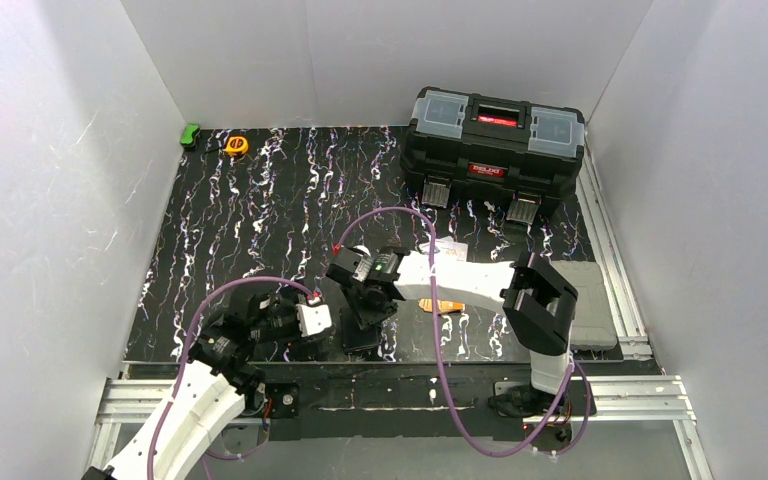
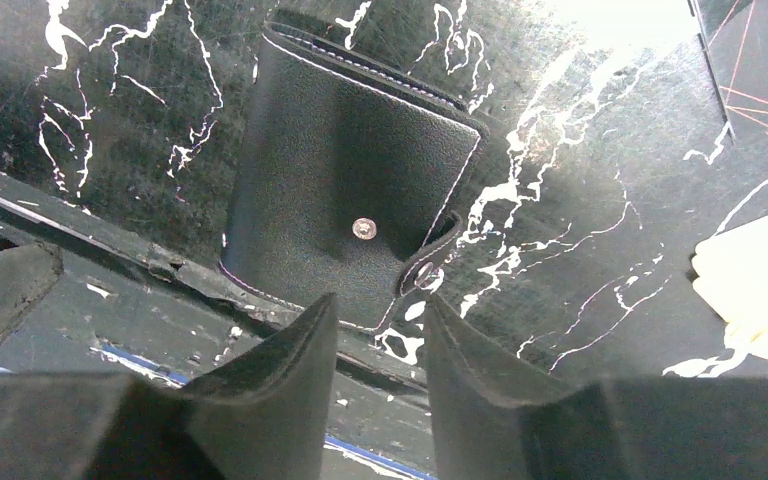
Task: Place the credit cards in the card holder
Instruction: Close the card holder at the center of the board.
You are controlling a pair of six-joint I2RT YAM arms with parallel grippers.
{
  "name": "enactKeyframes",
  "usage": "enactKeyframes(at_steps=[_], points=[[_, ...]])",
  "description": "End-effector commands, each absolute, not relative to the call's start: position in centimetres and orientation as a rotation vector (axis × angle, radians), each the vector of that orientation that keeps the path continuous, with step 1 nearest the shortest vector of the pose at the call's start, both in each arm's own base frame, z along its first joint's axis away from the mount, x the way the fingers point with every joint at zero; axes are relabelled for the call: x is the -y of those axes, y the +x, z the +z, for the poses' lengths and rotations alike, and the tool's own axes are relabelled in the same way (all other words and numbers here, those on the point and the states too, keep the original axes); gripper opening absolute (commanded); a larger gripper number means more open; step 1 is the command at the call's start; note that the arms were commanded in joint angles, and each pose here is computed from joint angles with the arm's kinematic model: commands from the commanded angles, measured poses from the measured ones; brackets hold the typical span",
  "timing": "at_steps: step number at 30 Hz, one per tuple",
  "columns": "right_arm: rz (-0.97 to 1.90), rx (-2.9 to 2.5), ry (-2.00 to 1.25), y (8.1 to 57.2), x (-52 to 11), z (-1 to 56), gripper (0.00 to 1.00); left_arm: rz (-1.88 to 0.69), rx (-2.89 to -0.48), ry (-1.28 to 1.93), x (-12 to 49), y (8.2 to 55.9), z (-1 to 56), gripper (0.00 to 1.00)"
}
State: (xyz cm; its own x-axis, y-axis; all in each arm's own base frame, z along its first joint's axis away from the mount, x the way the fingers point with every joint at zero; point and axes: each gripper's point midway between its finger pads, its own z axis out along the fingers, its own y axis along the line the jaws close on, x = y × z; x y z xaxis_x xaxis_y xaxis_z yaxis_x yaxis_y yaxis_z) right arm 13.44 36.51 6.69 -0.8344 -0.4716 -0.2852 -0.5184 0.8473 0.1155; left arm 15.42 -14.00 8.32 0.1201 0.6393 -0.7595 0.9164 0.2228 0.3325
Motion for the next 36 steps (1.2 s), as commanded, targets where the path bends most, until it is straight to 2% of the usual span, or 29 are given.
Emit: enactKeyframes(at_steps=[1,10,16,22,33,36], points=[[0.308,-2.769,-0.77,13.9,-37.4,7.4,0.41,-0.419,-1.557,1.515,14.6,15.2,8.6,0.98],[0.296,-2.787,-0.745,14.2,-37.0,6.8,0.36,-0.445,-1.552,1.533,14.9,15.0,8.4,0.98],[0.298,-2.786,-0.712,14.5,-36.7,6.7,0.21,-0.498,-1.554,1.557,15.3,14.3,7.9,0.98],[0.298,-2.789,-0.693,14.7,-36.5,6.8,0.01,-0.48,-1.545,1.596,15.2,14.5,6.6,0.98],[0.444,-2.806,-0.74,13.9,-37.4,6.5,0.01,-0.546,-1.508,1.624,16.6,14.6,4.9,0.98],[0.49,-2.839,-0.742,13.6,-37.4,5.9,0.01,-0.575,-1.48,1.643,17.0,14.4,4.6,0.96]])
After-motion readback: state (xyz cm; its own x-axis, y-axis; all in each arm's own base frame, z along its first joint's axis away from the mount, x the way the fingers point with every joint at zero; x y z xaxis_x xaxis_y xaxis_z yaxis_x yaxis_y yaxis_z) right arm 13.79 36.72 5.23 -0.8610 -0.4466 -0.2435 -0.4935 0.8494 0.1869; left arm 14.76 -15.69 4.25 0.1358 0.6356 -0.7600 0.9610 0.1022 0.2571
